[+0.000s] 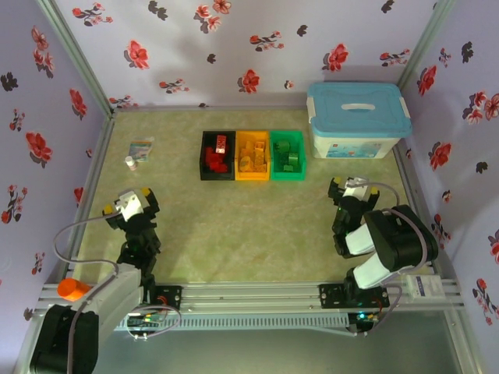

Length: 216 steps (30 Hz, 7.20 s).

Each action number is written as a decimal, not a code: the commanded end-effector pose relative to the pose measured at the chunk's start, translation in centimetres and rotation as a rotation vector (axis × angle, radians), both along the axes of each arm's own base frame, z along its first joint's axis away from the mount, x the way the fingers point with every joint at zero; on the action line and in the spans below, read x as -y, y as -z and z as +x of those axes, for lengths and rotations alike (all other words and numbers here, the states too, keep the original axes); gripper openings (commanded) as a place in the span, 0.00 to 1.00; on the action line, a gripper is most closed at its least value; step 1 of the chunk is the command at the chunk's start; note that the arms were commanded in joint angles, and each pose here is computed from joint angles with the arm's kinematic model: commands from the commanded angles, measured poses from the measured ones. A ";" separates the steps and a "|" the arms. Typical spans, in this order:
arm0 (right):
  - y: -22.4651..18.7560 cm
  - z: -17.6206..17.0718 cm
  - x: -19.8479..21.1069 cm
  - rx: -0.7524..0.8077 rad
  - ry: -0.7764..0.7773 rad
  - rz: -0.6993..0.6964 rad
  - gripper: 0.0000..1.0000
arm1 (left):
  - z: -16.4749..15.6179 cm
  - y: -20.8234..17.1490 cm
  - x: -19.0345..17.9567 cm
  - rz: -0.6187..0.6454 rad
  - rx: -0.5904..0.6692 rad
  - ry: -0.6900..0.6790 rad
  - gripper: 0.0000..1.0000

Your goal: Sort the legos into containers by color

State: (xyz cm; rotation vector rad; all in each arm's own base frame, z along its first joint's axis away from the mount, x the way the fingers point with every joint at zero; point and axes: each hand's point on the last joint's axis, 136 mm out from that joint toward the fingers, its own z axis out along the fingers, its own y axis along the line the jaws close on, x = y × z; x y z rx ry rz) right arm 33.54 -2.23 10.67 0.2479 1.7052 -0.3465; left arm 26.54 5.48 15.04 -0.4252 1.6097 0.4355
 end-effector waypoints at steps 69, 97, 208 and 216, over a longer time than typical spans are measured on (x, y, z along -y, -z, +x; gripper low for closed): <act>1.5 4.8 1.6 -0.155 0.009 0.127 0.99 | 10.1 4.3 5.2 0.114 -0.132 0.360 1.00; 1.5 4.9 2.2 -0.141 0.010 0.152 0.99 | 13.1 5.6 3.1 -0.066 -0.266 0.402 1.00; 1.5 4.9 2.2 -0.142 0.010 0.152 0.99 | 13.1 5.6 3.1 -0.067 -0.266 0.401 1.00; 1.6 4.9 2.2 -0.143 0.010 0.152 0.99 | 13.1 5.6 3.1 -0.067 -0.267 0.401 1.00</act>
